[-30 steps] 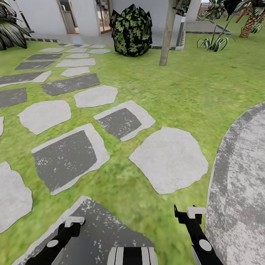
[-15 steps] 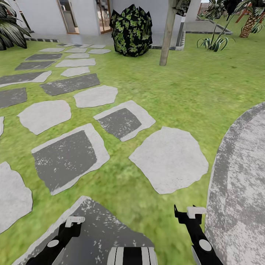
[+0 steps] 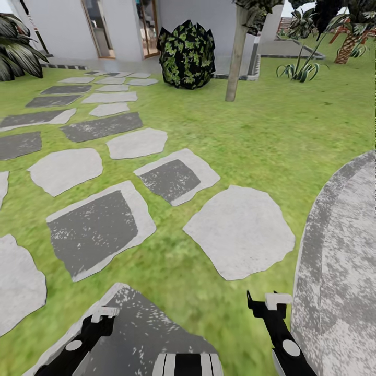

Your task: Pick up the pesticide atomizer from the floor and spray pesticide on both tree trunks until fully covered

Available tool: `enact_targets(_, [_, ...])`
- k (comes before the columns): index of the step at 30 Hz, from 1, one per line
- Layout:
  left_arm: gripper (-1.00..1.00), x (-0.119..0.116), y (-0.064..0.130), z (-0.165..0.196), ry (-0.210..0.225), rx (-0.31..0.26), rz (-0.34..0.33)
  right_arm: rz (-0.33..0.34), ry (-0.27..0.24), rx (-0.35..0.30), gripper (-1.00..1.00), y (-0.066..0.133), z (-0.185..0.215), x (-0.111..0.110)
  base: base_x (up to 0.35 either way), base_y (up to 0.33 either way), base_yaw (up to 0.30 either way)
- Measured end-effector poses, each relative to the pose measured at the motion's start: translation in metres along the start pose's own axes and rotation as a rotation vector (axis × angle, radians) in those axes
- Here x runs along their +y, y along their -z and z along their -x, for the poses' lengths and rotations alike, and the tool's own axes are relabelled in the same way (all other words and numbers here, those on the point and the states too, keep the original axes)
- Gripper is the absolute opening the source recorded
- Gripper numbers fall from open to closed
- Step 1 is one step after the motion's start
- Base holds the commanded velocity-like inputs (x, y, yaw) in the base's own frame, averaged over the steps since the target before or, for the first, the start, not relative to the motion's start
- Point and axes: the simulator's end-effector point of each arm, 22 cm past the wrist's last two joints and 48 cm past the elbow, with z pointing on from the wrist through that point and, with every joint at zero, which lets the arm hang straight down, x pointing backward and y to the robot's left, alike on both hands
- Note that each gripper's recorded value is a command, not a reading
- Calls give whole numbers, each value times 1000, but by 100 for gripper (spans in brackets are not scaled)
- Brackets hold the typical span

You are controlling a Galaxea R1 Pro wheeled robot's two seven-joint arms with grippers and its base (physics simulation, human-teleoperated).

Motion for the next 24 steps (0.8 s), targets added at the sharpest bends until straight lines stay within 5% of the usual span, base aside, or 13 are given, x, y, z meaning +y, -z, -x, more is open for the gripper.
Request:
enact_targets(14, [-100,5,11,29,7,-54,9,1,-6,-54,100,6,30,0,0,0,0])
enact_targets(24, [-100,9,24,38,28,-72,20,4,11,0,100,18,2,-7,0,0,0])
